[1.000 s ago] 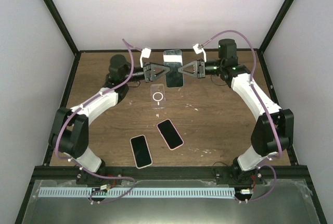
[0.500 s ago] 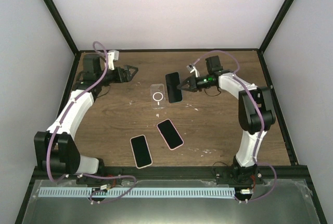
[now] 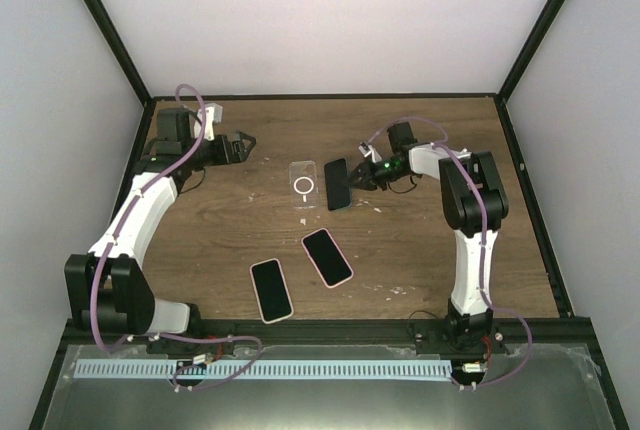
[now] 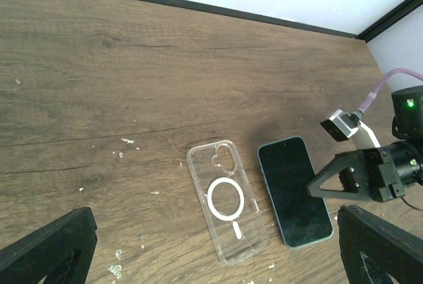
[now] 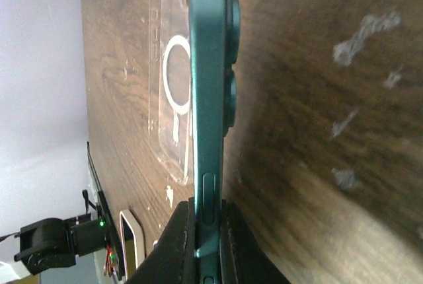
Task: Take the phone out of the phone case
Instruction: Place the phone at the center of the board.
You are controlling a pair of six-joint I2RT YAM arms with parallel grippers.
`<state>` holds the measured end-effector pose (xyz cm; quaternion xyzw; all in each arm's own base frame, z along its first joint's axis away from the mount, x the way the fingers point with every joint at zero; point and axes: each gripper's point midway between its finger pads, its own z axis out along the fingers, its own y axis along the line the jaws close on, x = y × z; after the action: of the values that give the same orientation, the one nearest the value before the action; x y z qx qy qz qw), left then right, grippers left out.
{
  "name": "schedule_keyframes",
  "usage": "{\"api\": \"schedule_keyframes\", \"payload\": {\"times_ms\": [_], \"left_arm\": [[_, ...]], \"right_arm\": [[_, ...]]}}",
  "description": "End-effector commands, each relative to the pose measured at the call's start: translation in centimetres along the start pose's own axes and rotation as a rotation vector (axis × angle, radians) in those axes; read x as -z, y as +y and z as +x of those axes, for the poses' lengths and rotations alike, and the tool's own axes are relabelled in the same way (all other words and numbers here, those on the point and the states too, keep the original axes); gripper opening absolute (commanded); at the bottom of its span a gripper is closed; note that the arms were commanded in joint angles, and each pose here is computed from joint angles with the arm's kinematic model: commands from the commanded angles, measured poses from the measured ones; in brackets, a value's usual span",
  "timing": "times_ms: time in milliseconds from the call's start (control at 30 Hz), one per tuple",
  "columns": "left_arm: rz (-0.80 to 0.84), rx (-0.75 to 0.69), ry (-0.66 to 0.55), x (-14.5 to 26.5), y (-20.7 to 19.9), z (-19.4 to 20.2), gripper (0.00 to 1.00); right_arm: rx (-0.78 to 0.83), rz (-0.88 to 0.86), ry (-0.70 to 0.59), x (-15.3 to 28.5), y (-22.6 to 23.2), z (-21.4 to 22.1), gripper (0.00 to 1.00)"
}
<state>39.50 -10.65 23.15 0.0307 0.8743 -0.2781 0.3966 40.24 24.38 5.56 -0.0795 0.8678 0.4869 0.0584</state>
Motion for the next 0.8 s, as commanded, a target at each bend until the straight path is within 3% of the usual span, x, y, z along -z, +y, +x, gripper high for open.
{"api": "schedule_keyframes", "payload": {"times_ms": [0, 233, 367, 567, 667, 767], "left_arm": [[-0.001, -0.005, 0.002, -0.2, 0.1, -0.3, 1.00], [-0.008, 0.008, 0.019, -1.1, 0.7, -0.2, 1.00], [-0.021, 0.030, 0.028, -1.4, 1.1, 0.2, 1.00], [-0.025, 0.075, 0.029, -1.8, 1.5, 0.7, 1.00], [-0.028, 0.066, 0.021, -1.6, 1.4, 0.5, 1.00], [-0.034, 0.068, 0.019, -1.4, 1.5, 0.7, 1.00]], "right_arm": [[0.028, -0.032, -0.028, -0.1, 0.6, -2.3, 0.01], [-0.049, -0.010, -0.011, -1.5, -1.2, -2.1, 0.10], [-0.050, 0.000, -0.012, -2.0, -1.0, -2.1, 0.25], [-0.034, 0.034, -0.026, -2.9, -0.4, -2.4, 0.38], [-0.033, 0.094, -0.039, -2.3, -0.6, -2.2, 0.52], [-0.015, 0.140, -0.059, -1.2, -0.2, -1.7, 0.77]]}}
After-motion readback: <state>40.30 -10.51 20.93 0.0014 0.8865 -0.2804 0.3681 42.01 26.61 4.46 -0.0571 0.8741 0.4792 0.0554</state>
